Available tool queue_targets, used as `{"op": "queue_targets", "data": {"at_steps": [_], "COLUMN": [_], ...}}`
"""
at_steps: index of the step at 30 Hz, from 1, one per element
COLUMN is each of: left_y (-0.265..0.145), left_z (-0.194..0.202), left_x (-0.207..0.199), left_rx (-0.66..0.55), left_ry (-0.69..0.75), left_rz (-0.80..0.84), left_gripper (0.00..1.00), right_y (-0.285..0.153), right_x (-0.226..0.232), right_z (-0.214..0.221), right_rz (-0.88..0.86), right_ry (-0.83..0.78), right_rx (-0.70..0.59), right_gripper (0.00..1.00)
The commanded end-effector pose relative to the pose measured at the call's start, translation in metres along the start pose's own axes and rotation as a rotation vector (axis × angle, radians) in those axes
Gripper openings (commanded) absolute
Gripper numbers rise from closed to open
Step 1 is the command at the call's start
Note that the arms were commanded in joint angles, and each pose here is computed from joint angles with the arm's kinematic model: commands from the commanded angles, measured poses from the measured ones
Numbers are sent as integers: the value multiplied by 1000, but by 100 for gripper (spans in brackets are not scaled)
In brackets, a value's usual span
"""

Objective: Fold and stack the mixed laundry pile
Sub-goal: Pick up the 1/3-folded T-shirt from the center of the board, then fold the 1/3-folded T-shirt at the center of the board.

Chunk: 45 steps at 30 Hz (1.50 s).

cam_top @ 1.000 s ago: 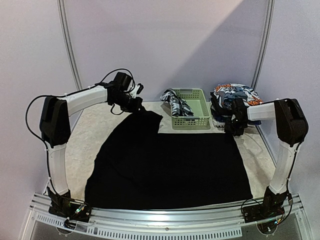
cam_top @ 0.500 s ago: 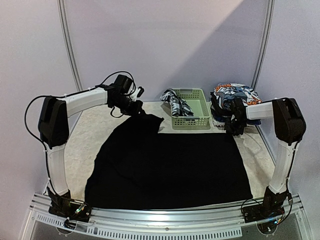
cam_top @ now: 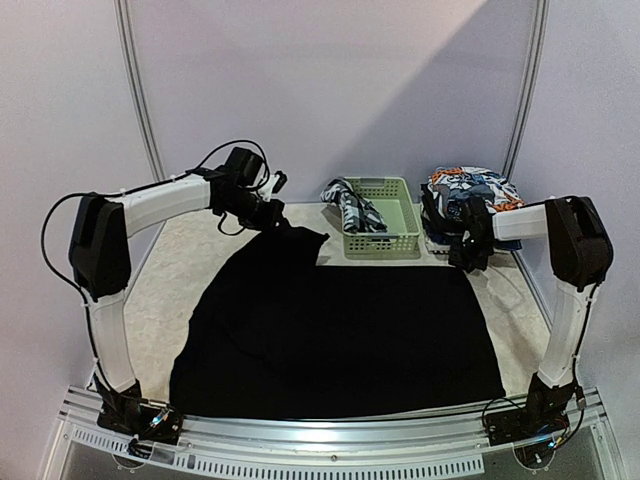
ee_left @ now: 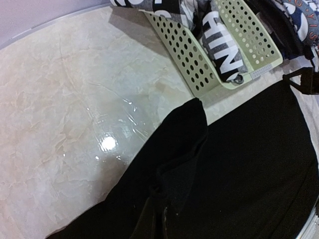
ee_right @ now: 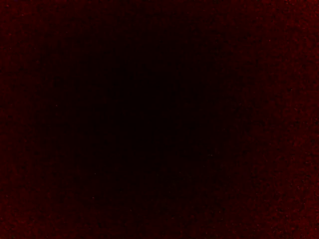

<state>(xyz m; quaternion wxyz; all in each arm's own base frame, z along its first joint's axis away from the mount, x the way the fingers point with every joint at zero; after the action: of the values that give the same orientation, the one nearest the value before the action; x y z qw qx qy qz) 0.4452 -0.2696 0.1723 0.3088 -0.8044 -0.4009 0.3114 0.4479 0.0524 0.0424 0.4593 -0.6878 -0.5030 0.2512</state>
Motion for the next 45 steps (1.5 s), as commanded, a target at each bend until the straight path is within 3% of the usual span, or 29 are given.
{"op": "queue_targets", "data": {"at_steps": [1,8,22,36,45], "left_y": [-25,-43,-67,-82,-93], "left_z": [-10,-12,-2,21,32], "left_x": [-16,-24,-29,-27,-30], "left_rx": [-61,-90,-112,-116,-125], "left_ry": [20,29,36,26,24], "left_rz": [8,5,-13,-31,-31], "left_gripper": [0,0,0,0,0], "right_y": [-10,-47,-79,-85,-87], "right_x": [-14,-3,4,-5,-6], "right_z": [8,-4,2,28,29], "right_rz": [19,-20,-75,-112,-119], "right_ry": [31,15,-4,12,0], "right_rx": [27,-34,-50,-35,-44], "right_gripper": [1,1,0,6,0]}}
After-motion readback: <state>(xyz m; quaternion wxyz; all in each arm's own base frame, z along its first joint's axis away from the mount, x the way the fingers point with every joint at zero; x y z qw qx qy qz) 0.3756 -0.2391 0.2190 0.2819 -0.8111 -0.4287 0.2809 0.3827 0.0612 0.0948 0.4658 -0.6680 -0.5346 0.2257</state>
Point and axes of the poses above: each gripper's point midway between its finger pads, its own y axis out along the fingers, its own x axis along the line the jaws close on, z = x × y, the point moved 3 cm from there along -y, back along the fingers, and after that the axes turned 2 degrees about y, right-handed, at the moved point
